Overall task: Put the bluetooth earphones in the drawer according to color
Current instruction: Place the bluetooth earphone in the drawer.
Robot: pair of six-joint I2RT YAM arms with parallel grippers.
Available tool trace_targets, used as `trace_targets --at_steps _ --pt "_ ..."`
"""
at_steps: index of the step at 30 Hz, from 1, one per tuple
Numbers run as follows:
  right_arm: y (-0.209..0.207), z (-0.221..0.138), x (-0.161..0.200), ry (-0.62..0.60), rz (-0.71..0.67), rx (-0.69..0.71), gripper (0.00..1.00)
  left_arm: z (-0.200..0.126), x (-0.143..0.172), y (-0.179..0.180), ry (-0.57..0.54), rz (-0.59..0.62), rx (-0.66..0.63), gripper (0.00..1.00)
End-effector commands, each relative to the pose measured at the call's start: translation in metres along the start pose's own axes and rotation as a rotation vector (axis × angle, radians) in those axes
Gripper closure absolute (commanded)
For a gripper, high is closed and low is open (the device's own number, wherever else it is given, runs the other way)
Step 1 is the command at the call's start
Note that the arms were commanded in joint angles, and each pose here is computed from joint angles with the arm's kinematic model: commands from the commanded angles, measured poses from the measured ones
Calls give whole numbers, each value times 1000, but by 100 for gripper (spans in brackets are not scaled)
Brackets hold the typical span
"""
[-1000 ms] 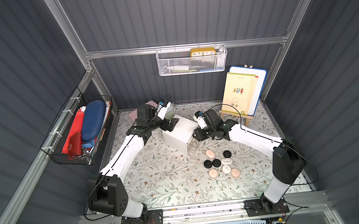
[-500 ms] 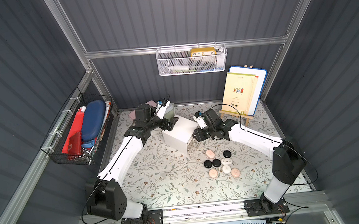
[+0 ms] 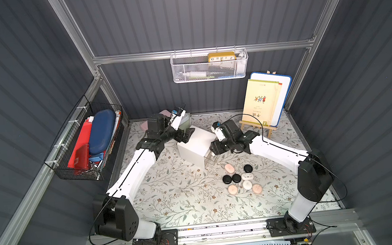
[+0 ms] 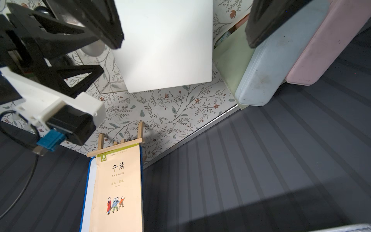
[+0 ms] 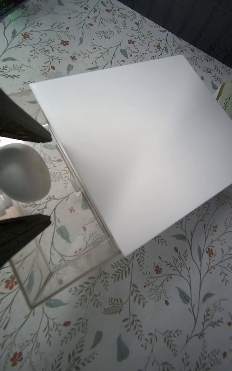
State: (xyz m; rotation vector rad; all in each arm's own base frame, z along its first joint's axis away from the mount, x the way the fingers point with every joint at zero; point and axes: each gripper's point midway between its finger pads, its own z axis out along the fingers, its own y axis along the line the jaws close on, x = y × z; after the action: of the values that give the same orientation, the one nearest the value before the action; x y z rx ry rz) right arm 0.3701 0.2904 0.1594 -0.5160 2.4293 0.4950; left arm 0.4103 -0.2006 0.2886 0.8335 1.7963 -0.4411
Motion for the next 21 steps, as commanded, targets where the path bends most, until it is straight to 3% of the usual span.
trace_targets --at_steps 1,12,21 --pt "-3 -5 9 27 9 22 37 -4 -7 -4 -23 16 15 1" --pt "-9 -24 -5 -54 26 63 36 -6 -13 -9 -42 16 32 1" --pt "-40 -77 -5 -160 92 214 30 -4 -22 -22 -68 23 68 0"
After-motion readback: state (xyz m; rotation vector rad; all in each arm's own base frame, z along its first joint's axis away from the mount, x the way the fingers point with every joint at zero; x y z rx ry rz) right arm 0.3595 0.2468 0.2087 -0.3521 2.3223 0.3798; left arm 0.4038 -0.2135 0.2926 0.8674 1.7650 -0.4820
